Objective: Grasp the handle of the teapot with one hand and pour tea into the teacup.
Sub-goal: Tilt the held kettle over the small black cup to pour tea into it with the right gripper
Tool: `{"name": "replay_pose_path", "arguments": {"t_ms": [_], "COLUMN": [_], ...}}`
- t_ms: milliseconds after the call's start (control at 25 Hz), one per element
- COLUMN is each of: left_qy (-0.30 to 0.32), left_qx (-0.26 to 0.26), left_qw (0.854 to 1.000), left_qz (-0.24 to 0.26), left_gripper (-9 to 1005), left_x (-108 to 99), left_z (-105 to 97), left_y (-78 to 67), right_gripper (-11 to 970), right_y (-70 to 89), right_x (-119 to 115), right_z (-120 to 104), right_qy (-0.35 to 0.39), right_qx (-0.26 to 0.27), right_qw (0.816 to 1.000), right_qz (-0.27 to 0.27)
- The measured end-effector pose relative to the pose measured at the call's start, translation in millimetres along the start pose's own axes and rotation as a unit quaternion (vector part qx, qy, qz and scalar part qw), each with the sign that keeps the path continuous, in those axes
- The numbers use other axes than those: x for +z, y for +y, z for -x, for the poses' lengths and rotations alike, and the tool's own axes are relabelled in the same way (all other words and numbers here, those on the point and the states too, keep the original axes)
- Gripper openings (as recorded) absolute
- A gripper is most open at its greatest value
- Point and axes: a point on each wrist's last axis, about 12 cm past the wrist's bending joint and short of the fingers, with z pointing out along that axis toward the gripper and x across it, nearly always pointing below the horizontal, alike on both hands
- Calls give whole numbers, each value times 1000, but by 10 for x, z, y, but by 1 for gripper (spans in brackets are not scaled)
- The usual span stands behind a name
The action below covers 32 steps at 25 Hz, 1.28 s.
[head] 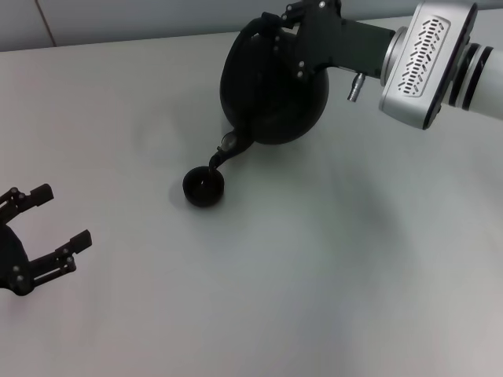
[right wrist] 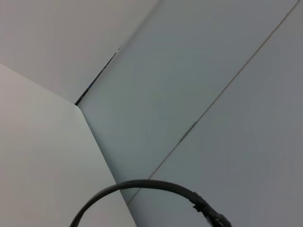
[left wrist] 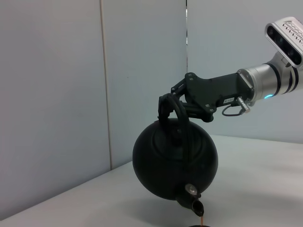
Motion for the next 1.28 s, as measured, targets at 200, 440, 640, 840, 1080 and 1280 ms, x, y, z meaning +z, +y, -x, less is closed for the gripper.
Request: {"name": "replay_pose_path", "arguments": {"t_ms": [200,440,640,840,1080,1280], "left_qy": [-1,-2,-3,-5,-5,-5], "left_qx": [0,0,-2,-3,-3,-4], "left_qw": [1000,1000,1000,1000,1000,1000], "left_qz": [1,1,0,4,5,5], "left_gripper": [861,862,861,861,862,862], "left_x": [0,5,1,-16,-17,-14], "left_z": [3,2,-1,-5,-5,-6], "left_y": [3,-1,-13,-19,-18,-20], "right_gripper": [70,70,70,70,70,70], "right_y": [-4,12,19,24,-3,-48], "right_x": [6,19,25,28,4,-77], "right_z": [5,11,15,21,17,-24], "right_qy": [-1,-1,-1,-3,-8,-8], "right_qx": [-2,-7,-8,5,87,171], "right_qw": [1000,1000,1000,1000,996,985], "right_qz": [1,9,10,9,-9,-34]}}
